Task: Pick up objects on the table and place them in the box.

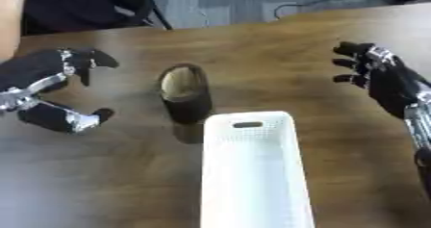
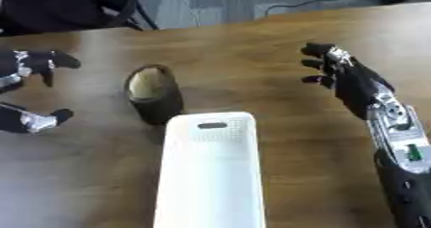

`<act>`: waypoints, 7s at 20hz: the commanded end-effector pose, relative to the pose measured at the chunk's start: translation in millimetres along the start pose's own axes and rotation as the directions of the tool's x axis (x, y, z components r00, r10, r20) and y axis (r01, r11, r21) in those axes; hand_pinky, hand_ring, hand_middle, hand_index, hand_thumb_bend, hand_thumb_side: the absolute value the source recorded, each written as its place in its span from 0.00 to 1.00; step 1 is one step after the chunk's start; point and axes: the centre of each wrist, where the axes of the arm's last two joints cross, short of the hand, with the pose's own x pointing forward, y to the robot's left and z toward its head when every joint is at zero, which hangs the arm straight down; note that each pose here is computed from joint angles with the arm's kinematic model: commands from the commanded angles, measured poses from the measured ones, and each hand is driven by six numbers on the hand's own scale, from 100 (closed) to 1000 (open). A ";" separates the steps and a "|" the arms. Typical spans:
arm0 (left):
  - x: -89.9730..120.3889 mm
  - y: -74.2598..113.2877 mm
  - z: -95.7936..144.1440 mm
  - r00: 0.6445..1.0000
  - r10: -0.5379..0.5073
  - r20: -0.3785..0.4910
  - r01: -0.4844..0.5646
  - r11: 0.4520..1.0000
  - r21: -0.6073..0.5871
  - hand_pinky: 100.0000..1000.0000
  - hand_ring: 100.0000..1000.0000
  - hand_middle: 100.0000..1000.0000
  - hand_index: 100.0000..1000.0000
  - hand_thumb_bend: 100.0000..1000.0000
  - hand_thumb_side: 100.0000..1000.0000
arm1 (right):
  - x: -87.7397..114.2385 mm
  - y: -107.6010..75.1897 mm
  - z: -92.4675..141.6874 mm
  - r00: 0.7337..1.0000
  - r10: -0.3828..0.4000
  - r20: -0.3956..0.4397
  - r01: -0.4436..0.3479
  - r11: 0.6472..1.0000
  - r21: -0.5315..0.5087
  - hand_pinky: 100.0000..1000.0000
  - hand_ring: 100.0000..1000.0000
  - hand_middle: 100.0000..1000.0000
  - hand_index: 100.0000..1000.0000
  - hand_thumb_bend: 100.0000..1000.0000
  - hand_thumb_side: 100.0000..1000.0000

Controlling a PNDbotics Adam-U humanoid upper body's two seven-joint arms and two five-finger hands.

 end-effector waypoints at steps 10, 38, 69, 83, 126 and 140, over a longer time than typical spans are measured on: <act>-1.3 25.5 -4.6 0.994 -0.101 0.038 0.102 0.994 -0.037 0.13 0.15 0.78 0.91 0.26 0.42 | 6.9 -3.8 1.5 1.000 0.028 0.003 -0.028 1.000 0.003 0.81 0.97 0.98 1.00 0.00 1.00; 15.8 19.6 -78.5 0.954 -0.199 0.223 0.213 0.976 -0.040 0.00 0.01 0.75 0.85 0.28 0.36 | 11.0 -0.5 -4.4 1.000 0.025 0.020 -0.025 1.000 0.018 0.81 0.98 0.98 1.00 0.00 1.00; 6.3 -15.9 -81.3 0.974 -0.119 0.195 0.135 0.988 -0.071 0.00 0.00 0.70 0.79 0.28 0.33 | 13.2 1.3 -6.3 0.999 0.021 0.026 -0.021 1.000 0.023 0.81 0.98 0.98 1.00 0.00 1.00; 15.9 1.4 -83.0 0.966 -0.125 0.226 0.131 0.991 -0.013 0.00 0.00 0.70 0.79 0.26 0.32 | 12.5 1.2 -6.3 0.999 0.019 0.026 -0.020 1.000 0.020 0.82 0.98 0.98 1.00 0.00 1.00; 10.6 -90.8 -80.0 0.992 0.005 0.127 0.021 0.980 -0.200 0.00 0.00 0.04 0.31 0.00 0.21 | 17.5 2.4 -10.6 0.999 0.020 0.050 -0.021 1.000 0.022 0.82 0.98 0.98 1.00 0.00 1.00; 9.7 -83.1 -78.6 0.992 -0.012 0.122 0.031 0.987 -0.160 0.00 0.00 0.03 0.29 0.00 0.22 | 16.4 2.3 -10.5 0.999 0.017 0.051 -0.018 1.000 0.019 0.82 0.98 0.98 1.00 0.00 1.00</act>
